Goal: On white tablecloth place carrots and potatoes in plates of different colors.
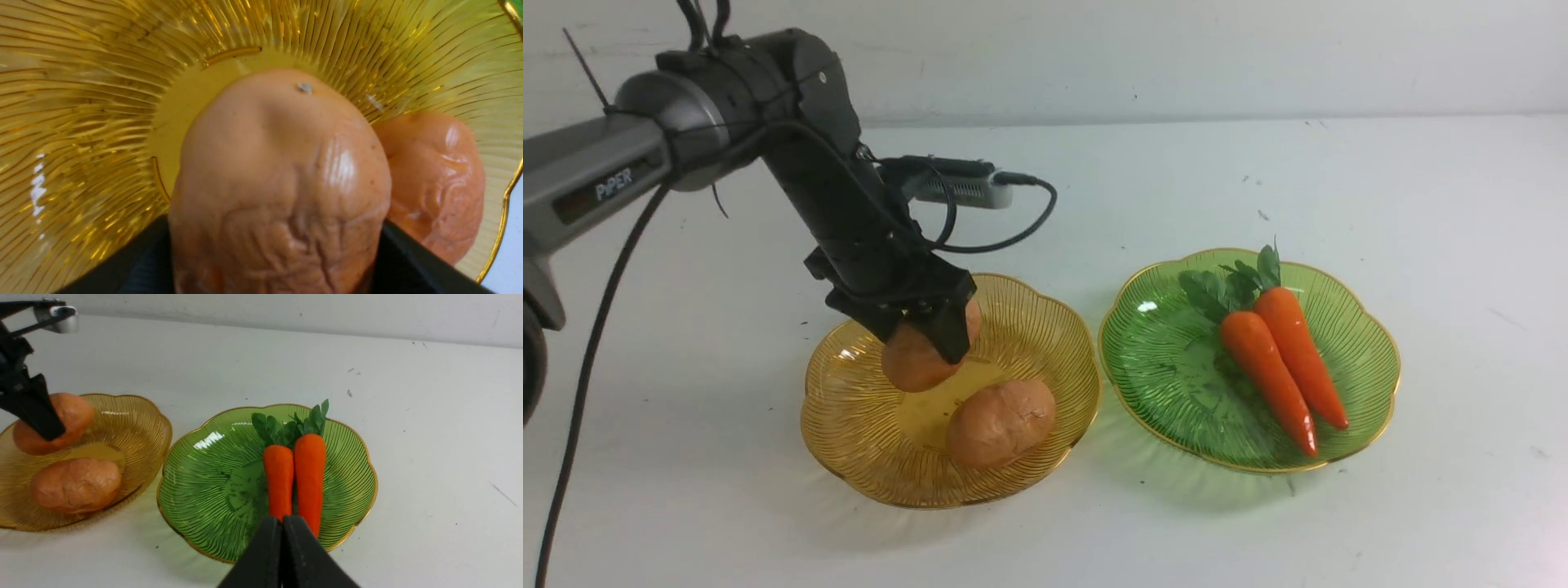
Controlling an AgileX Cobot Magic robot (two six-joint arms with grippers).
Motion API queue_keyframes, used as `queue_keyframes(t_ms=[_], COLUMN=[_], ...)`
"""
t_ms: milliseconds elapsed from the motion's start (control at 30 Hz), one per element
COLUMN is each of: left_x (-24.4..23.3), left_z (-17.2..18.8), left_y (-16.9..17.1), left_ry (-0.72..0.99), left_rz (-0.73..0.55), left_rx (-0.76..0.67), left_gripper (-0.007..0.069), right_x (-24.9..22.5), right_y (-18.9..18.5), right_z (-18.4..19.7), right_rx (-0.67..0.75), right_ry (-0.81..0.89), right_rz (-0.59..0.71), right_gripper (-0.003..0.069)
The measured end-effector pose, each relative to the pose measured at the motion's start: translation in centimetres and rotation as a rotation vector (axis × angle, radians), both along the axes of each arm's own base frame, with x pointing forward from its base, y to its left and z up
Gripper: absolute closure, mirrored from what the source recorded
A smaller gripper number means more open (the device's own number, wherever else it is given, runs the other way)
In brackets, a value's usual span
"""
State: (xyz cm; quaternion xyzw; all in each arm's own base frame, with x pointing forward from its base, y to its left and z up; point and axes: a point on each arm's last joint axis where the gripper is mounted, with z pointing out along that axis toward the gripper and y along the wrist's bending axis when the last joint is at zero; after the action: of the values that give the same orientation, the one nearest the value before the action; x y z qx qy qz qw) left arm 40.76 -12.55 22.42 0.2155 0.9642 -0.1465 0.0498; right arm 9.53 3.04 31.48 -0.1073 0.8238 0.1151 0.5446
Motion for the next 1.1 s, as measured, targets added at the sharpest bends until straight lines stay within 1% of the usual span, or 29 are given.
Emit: queue_keyframes(t_ms=[167, 233, 267, 333, 400, 467, 500, 600, 667, 700, 733, 767, 833, 967, 1000, 1033, 1100], left_x=[0.1, 0.3, 0.3, 0.7, 1.0, 1.4, 1.5, 1.9, 2.1, 2.2, 2.2, 2.3, 2.3, 2.3, 2.3, 2.3, 2.3], left_z=[0.0, 0.3, 0.3, 1.0, 1.7, 2.7, 2.8, 4.1, 4.8, 5.1, 5.3, 5.4, 5.5, 5.6, 5.6, 5.6, 5.6], left_y=[0.2, 0.3, 0.3, 0.5, 0.5, 0.4, 0.4, 0.3, 0.3, 0.3, 0.3, 0.3, 0.2, 0.3, 0.3, 0.3, 0.3], left_ry=[-0.009, -0.026, -0.028, -0.064, -0.089, -0.122, -0.127, -0.170, -0.191, -0.196, -0.200, -0.201, -0.204, -0.205, -0.204, -0.203, -0.203], left_rz=[-0.008, -0.013, -0.014, -0.017, -0.009, 0.005, 0.006, 0.014, 0.029, 0.040, 0.050, 0.055, 0.061, 0.062, 0.062, 0.063, 0.064], left_rx=[0.020, 0.037, 0.040, 0.060, 0.065, 0.061, 0.060, 0.049, 0.041, 0.037, 0.034, 0.032, 0.030, 0.031, 0.031, 0.031, 0.031], left_gripper=[0.0045, 0.0033, 0.0032, 0.0027, 0.0027, 0.0027, 0.0027, 0.0041, 0.0095, 0.0137, 0.0200, 0.0240, 0.0354, 0.0519, 0.0586, 0.0613, 0.0628], right_x=[-1.7, -3.0, -3.0, -4.9, -6.3, -8.0, -8.1, -9.5, -9.2, -8.8, -8.2, -7.8, -7.0, -6.1, -5.9, -5.6, -5.5], right_y=[0.3, 0.3, 0.3, 0.1, -0.1, -0.4, -0.4, -0.8, -0.9, -0.8, -0.8, -0.9, -0.9, -1.0, -1.1, -1.2, -1.2], right_z=[2.0, 2.3, 2.3, 2.3, 2.3, 2.2, 2.1, 0.7, -0.7, -1.4, -2.0, -2.5, -3.3, -4.1, -4.3, -4.4, -4.2], right_rx=[-0.032, -0.049, -0.051, -0.064, -0.068, -0.066, -0.066, -0.047, -0.014, 0.001, 0.014, 0.020, 0.034, 0.056, 0.067, 0.079, 0.089], right_ry=[0.103, 0.149, 0.154, 0.160, 0.128, 0.053, 0.047, -0.073, -0.132, -0.149, -0.167, -0.179, -0.207, -0.256, -0.277, -0.306, -0.332], right_rz=[0.077, 0.108, 0.111, 0.136, 0.142, 0.137, 0.135, 0.102, 0.080, 0.068, 0.055, 0.044, 0.021, -0.011, -0.023, -0.039, -0.051], right_gripper=[0.0674, 0.0674, 0.0674, 0.0674, 0.0674, 0.0674, 0.0674, 0.0674, 0.0674, 0.0674, 0.0674, 0.0674, 0.0674, 0.0674, 0.0674, 0.0674, 0.0674])
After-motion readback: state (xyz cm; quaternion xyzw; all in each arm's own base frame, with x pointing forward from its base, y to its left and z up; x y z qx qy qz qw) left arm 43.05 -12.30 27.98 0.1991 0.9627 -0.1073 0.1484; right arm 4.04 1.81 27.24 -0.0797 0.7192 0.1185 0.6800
